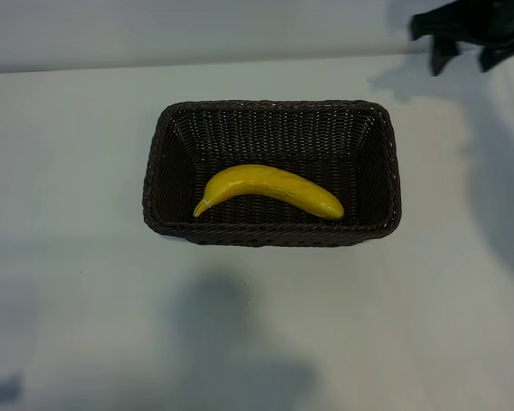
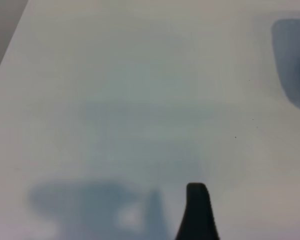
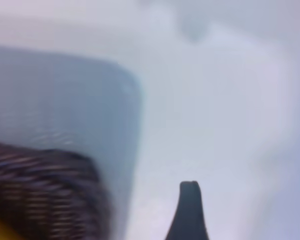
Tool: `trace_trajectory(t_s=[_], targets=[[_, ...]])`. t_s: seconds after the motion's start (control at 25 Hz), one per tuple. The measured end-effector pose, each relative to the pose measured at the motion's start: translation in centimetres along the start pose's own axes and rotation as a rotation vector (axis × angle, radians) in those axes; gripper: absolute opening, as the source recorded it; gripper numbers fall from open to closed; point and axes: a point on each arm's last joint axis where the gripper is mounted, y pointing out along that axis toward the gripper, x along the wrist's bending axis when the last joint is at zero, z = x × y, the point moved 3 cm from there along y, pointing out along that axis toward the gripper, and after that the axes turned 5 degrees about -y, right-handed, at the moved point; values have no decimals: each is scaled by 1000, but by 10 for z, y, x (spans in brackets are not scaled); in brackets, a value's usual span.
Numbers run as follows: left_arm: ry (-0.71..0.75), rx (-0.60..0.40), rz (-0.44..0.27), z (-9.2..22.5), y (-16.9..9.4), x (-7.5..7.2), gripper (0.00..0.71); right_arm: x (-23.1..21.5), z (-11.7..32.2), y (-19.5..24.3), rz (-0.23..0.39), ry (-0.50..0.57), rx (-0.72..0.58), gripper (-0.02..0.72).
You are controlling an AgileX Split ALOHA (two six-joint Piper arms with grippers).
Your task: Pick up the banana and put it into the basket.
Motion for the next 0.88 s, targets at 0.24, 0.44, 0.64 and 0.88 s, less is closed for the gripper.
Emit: trace_trajectory(t_s=[0.24,0.44,0.64,0.88], targets=[[-1,0,0,0,0,0,570,-54,9,-4,67,44,52,594],[-1,0,0,0,0,0,570,-69,11,-5,88,51,56,591],[-1,0,0,0,0,0,570,-72,11,-10,115,20,50,577],[-1,0,0,0,0,0,570,-73,28,-27,155,-5,63,570]])
